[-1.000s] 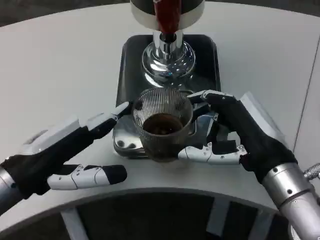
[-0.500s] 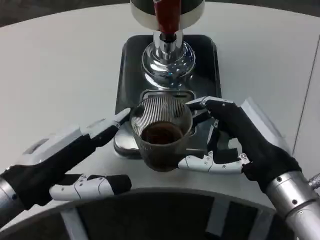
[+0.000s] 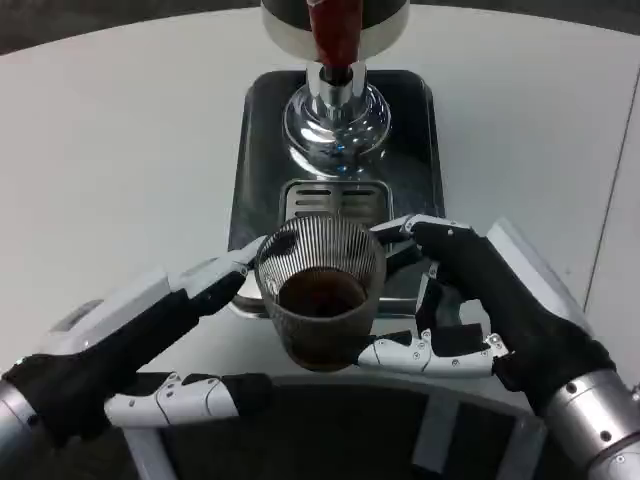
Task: Grasp the cup under the faucet to collect the drink, then remove the cup.
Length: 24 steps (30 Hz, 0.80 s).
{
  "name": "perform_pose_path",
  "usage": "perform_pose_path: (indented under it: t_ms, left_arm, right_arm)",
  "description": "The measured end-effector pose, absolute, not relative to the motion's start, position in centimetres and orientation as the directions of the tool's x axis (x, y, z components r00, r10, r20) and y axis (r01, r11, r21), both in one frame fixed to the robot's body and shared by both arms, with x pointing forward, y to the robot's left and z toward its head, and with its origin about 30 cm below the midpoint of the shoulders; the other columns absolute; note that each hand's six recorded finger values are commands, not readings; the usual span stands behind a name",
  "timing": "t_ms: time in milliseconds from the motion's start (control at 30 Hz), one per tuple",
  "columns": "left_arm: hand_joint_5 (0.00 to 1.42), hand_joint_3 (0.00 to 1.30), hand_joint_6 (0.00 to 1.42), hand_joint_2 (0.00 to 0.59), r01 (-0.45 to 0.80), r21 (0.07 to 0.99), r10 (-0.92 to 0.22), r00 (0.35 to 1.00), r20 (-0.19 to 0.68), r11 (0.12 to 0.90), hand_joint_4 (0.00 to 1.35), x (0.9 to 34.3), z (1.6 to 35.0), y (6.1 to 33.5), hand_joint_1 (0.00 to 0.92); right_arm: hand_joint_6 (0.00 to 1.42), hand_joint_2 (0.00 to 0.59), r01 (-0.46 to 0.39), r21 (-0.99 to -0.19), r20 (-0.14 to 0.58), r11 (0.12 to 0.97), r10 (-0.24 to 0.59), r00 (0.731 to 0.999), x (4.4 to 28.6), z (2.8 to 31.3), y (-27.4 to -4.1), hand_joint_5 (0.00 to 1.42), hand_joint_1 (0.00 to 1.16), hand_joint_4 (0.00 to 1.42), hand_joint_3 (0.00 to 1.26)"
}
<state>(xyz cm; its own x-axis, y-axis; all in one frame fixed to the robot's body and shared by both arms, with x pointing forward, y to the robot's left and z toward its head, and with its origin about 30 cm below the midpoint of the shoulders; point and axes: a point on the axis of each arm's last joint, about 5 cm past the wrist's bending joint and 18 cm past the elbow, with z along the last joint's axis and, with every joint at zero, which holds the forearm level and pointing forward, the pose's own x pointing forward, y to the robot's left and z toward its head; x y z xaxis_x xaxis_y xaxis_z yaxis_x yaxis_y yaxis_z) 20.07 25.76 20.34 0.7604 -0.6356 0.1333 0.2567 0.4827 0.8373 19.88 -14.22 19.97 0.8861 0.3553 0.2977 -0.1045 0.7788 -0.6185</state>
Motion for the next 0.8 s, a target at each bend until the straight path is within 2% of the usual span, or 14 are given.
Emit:
perform_pose_path:
  t_ms: [800]
  left_arm:
    - [0.00, 0.00, 0.00, 0.066, 0.258, 0.820, -0.610, 0.781, 0.135, 0.512, 0.00, 18.0, 20.1, 25.1, 0.000]
  right_arm:
    - [1.27, 0.231, -0.134, -0.610, 0.271, 0.781, 0.365, 0.891, 17.4, 19.8, -14.2, 1.13, 1.00, 1.04, 0.90]
